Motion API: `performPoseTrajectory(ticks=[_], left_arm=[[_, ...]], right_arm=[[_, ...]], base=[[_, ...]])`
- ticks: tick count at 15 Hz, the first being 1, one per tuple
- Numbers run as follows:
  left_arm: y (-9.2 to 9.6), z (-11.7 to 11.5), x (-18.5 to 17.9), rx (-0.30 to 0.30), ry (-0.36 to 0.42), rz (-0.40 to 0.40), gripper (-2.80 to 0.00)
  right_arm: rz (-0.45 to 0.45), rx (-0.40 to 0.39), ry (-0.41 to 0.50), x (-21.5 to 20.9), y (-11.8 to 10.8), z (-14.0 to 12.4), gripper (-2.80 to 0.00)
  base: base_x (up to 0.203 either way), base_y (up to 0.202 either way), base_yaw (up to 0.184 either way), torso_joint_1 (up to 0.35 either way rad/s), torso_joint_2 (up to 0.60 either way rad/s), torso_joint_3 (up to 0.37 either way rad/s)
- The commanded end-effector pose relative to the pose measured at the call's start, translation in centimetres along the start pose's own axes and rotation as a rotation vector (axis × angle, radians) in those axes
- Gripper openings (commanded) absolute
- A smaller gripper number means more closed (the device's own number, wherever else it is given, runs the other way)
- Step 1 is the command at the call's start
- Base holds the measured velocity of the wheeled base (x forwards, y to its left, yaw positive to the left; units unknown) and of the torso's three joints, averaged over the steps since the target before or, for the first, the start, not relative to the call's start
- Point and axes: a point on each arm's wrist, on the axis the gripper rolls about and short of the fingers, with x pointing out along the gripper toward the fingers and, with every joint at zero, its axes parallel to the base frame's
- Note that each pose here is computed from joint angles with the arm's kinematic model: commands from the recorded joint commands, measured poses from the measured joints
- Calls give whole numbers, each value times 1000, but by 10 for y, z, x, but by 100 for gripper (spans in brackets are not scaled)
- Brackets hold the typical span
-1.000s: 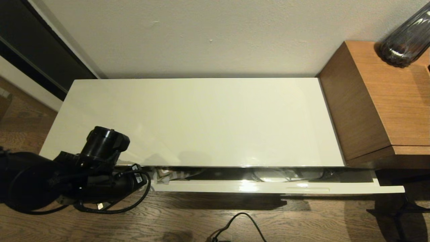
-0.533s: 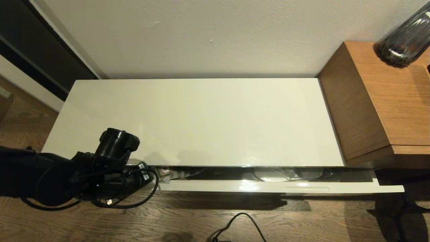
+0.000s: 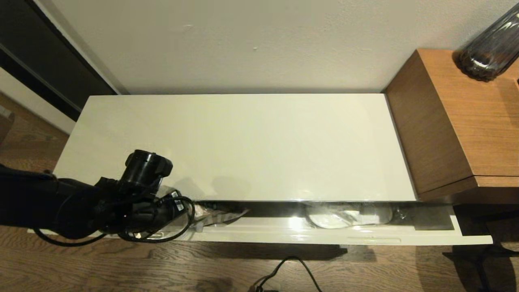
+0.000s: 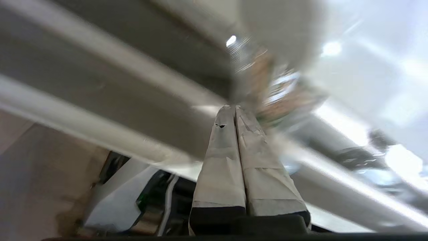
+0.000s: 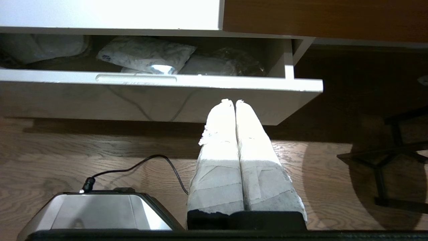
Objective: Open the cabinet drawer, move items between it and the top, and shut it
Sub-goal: Close the drawer
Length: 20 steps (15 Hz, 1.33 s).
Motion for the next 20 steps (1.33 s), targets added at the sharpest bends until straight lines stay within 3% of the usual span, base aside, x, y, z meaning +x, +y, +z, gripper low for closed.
performPoseTrajectory(ticks=[1,3,7,9,12,17,19,20], left_arm=[[-5,11,-24,-20,-59,-62,-280],[-5,12,-34,-16,-61,-81,-280],[1,-9,-37,42,77,-51,-280],[8,-35,-21,100,199,5,-280],[16,-59,-3,154,299,87,-280],[26,-75,17,168,368,171,-280],[25,-75,21,160,354,182,-280],[19,-70,22,128,312,156,-280]], right_arm=[[1,-1,1,0,0,0,-280],[0,-1,2,0,0,0,-280],[1,-1,2,0,0,0,-280],[1,-1,1,0,0,0,-280],[1,-1,1,0,0,0,-280],[1,-1,1,0,0,0,-280],[1,-1,3,0,0,0,-280],[1,-1,2,0,0,0,-280]], base=[[0,0,0,0,0,0],[0,0,0,0,0,0],[0,0,0,0,0,0],[0,0,0,0,0,0],[0,0,0,0,0,0],[0,0,0,0,0,0],[0,0,0,0,0,0],[0,0,0,0,0,0]])
